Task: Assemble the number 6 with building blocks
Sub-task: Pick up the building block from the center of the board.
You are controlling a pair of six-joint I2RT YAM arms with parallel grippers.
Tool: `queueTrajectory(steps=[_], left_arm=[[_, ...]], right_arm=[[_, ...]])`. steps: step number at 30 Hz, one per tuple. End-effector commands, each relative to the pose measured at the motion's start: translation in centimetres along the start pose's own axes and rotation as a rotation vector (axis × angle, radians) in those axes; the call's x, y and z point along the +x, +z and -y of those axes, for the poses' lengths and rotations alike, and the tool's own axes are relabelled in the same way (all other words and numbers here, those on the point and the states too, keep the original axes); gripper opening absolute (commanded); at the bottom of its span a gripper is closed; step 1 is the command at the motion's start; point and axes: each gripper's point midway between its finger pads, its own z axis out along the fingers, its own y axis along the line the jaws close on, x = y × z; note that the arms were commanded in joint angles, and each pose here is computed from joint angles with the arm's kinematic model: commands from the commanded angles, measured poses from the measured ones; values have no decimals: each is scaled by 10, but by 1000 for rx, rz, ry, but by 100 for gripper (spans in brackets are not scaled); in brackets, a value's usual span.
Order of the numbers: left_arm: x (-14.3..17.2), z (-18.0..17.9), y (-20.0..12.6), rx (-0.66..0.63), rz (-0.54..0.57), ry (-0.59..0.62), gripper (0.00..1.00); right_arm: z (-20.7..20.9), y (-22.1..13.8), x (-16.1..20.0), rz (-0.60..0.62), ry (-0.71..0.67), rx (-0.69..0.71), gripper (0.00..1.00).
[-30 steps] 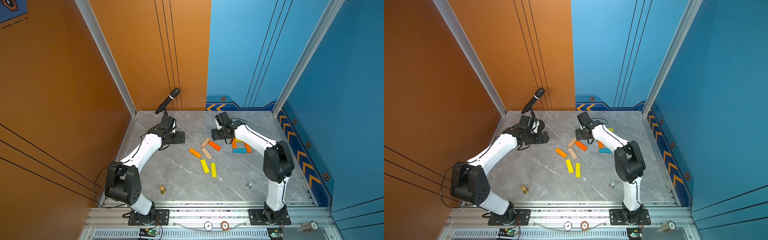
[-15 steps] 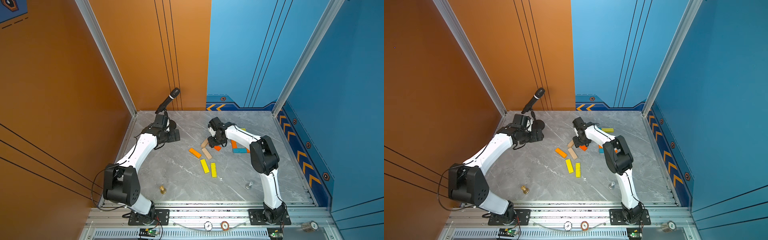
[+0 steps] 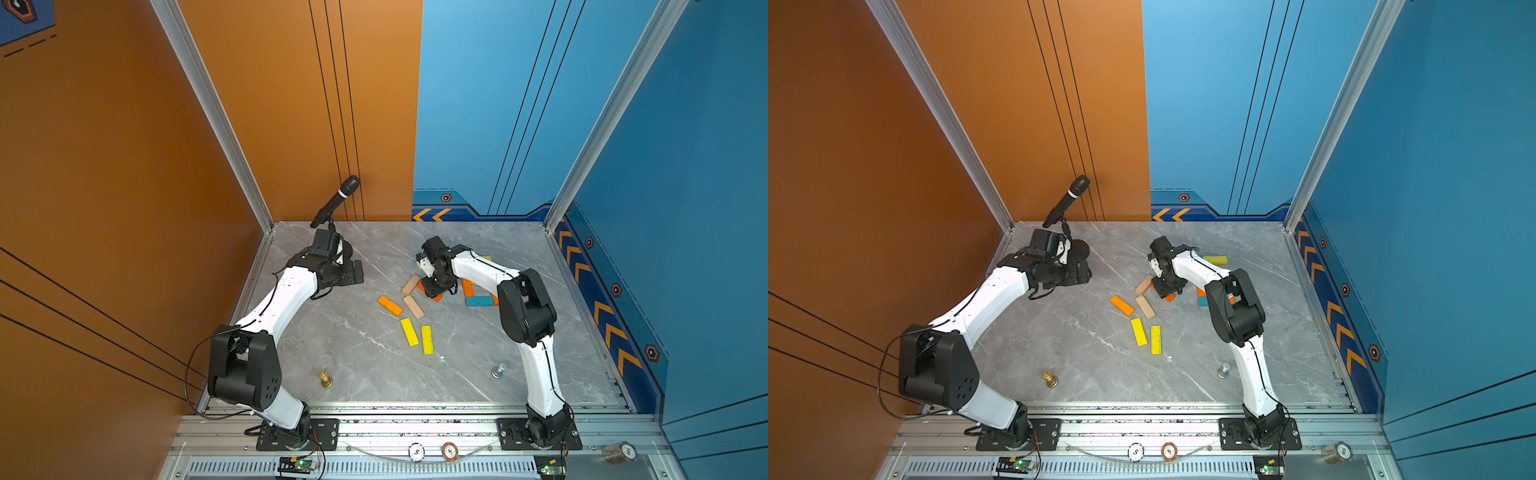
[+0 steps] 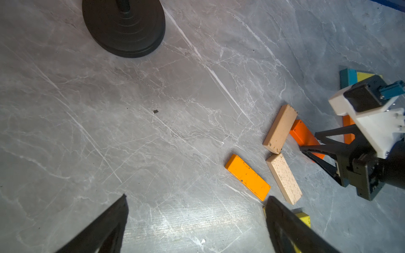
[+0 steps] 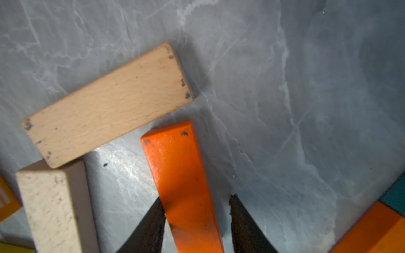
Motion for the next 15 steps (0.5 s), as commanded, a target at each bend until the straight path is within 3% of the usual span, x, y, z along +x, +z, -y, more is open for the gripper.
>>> queueTrajectory(steps=[1,8,11,15], left_arm=[[6,7,8,9,-38,48,98],[19,20,19,-5,-104,128,98],[27,28,26,-15,-132,160,98],[36,42,30,-40,-174,215,98]], right_arm=[[-2,7,8,-43,-7,-22,41],[-4,9,11,-55,-14,-26,31],[-6,3,5,-20,-8,-34,25],[-11,-6,-3,40,8,-64,24]])
